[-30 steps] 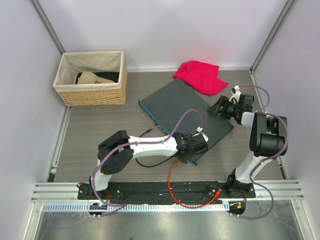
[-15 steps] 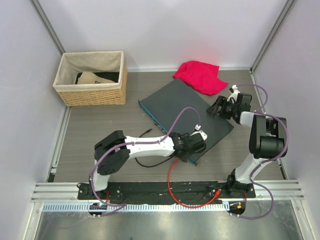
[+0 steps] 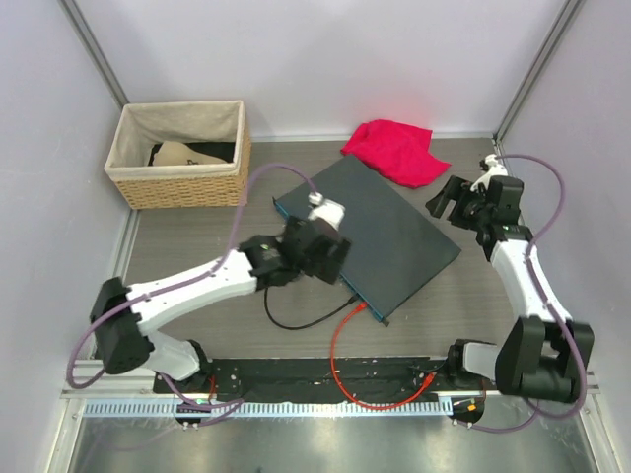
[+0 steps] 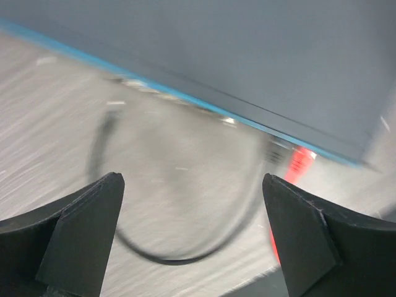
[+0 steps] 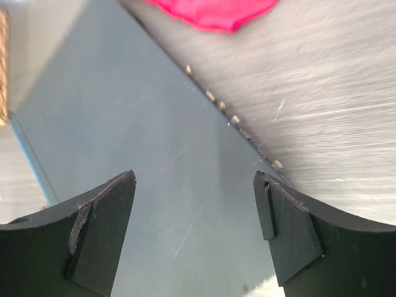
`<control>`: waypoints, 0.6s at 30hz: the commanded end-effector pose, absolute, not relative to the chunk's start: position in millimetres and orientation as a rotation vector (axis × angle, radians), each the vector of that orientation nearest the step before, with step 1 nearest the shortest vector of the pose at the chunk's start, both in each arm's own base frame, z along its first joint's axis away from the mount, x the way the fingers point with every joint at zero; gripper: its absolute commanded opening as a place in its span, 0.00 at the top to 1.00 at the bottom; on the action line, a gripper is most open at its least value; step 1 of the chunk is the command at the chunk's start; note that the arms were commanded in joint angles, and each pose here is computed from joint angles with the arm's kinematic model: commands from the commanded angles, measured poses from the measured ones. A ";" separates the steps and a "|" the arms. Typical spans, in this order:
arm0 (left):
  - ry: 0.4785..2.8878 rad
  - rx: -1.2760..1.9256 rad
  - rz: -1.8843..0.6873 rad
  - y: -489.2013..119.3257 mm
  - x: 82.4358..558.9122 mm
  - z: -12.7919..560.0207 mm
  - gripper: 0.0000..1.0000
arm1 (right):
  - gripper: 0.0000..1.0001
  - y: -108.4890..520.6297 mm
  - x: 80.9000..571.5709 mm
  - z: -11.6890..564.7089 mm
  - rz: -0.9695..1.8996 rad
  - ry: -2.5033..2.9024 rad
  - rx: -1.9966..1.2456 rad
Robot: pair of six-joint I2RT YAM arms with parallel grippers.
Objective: Insert the plug into the switch port
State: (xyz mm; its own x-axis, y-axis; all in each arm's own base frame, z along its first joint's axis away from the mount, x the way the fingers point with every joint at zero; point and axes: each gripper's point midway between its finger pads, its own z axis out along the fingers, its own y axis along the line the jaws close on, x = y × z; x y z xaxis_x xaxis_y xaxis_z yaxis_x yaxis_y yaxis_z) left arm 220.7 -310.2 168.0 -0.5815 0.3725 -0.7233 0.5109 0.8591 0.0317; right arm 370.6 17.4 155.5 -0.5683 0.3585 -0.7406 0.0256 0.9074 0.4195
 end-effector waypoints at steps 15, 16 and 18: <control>1.715 -0.207 -0.207 -66.2 219.3 336.9 0.00 | 0.11 -18.2 223.7 349.6 0.116 1.572 0.365; 1.693 -0.194 -0.202 -60.8 215.5 339.6 0.00 | 0.11 -15.7 220.0 351.0 0.113 1.568 0.346; 1.630 -0.220 -0.235 -48.0 205.0 348.7 0.00 | 0.11 -19.9 209.8 352.9 0.080 1.539 0.348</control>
State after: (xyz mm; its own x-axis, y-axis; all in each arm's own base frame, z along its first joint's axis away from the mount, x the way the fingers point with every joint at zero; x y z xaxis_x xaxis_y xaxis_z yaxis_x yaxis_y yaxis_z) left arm 214.3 -75.6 327.0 -0.2104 -0.2260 -0.9511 0.0358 0.9705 -0.2385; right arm 226.2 -6.7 353.6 0.0208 0.3141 -0.9492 0.0886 0.9451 0.3147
